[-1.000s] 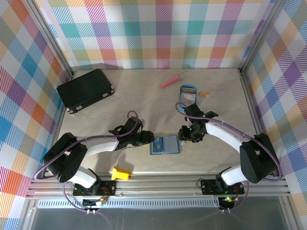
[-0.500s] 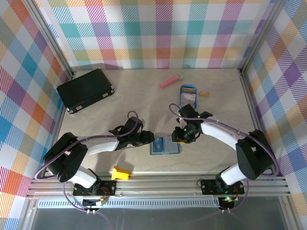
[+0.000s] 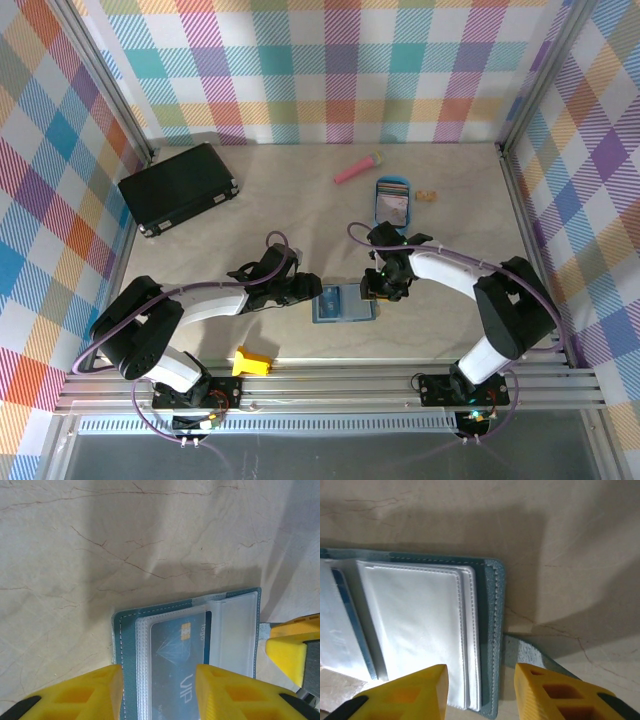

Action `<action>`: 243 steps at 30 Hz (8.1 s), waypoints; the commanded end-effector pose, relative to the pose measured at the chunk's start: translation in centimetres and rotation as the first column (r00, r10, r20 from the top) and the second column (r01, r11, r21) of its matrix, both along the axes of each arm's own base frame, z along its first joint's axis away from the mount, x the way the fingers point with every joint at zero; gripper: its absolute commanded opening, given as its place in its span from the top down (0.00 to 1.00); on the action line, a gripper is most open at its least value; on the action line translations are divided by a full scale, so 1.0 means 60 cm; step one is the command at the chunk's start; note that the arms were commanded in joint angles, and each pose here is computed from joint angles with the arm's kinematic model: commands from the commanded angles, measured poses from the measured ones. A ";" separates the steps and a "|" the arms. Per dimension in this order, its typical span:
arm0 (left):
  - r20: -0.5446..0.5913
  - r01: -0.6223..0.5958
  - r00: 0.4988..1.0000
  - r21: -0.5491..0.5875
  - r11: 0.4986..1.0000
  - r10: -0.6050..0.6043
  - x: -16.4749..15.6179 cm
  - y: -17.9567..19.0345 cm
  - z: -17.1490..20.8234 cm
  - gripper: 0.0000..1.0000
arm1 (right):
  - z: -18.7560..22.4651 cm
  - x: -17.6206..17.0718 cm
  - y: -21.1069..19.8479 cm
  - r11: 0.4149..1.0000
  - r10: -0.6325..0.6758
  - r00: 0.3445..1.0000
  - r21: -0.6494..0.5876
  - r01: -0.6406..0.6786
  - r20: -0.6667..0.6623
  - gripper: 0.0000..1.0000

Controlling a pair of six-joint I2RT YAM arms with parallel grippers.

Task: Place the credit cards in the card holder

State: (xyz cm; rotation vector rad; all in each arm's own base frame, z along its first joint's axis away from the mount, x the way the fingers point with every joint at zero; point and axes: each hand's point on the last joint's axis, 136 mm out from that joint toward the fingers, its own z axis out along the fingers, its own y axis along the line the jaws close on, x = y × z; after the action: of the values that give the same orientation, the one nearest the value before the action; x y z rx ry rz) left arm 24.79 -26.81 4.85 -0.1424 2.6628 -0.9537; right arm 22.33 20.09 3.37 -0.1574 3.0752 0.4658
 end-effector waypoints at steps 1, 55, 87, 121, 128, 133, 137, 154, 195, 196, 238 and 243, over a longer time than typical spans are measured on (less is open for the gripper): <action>0.005 0.027 1.000 -0.018 0.999 -0.027 -0.005 -0.011 0.003 0.57 | -0.007 0.010 -0.002 1.000 -0.016 1.000 -0.007 0.016 0.010 0.60; -0.064 -0.014 0.998 0.045 0.999 0.016 -0.009 -0.011 -0.007 0.41 | -0.058 -0.011 -0.013 0.991 -0.111 0.986 0.060 0.119 -0.124 0.54; -0.230 -0.002 0.972 0.164 0.987 0.040 -0.035 -0.029 -0.015 0.34 | -0.062 -0.014 -0.016 0.991 -0.113 0.984 0.055 0.122 -0.135 0.54; -0.212 0.026 0.977 0.156 0.987 0.008 -0.031 -0.040 -0.015 0.33 | -0.066 -0.019 -0.013 0.991 -0.106 0.983 0.065 0.117 -0.150 0.54; -0.233 0.032 0.972 0.214 0.976 0.019 -0.039 -0.026 -0.025 0.32 | -0.067 -0.019 -0.013 0.991 -0.105 0.983 0.066 0.117 -0.153 0.54; -0.234 0.045 0.972 0.200 0.979 0.004 -0.039 -0.034 -0.023 0.32 | -0.068 -0.020 -0.013 0.991 -0.105 0.983 0.068 0.116 -0.154 0.54; -0.238 0.047 0.971 0.163 0.986 -0.007 -0.040 -0.046 -0.021 0.32 | -0.068 -0.021 -0.013 0.991 -0.104 0.982 0.068 0.116 -0.155 0.54; -0.146 0.083 0.986 -0.002 0.997 -0.082 -0.030 -0.085 0.030 0.32 | -0.069 -0.024 -0.003 0.985 -0.107 0.978 0.118 0.130 -0.178 0.54; -0.143 0.105 0.980 -0.203 0.974 -0.135 -0.036 -0.199 0.032 0.31 | 0.019 0.014 0.006 0.893 -0.261 0.952 0.335 0.301 -0.158 0.57; -0.146 0.102 0.980 -0.197 0.975 -0.132 -0.036 -0.198 0.029 0.31 | 0.021 0.014 0.003 0.893 -0.266 0.952 0.332 0.303 -0.153 0.57; -0.057 0.066 0.996 -0.125 0.990 -0.074 -0.028 -0.146 0.019 0.44 | 0.058 0.003 -0.067 0.964 -0.130 0.991 0.237 0.120 0.026 0.60; -0.060 0.059 0.996 -0.117 0.991 -0.067 -0.028 -0.140 0.016 0.56 | 0.057 0.003 -0.068 0.964 -0.135 0.991 0.235 0.127 0.021 0.61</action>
State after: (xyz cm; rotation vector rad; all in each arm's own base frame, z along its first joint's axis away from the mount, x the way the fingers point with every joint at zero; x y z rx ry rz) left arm 23.17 -35.97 5.60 -0.1163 2.6934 -1.1734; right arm 22.69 16.02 6.65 0.0434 2.9332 0.7849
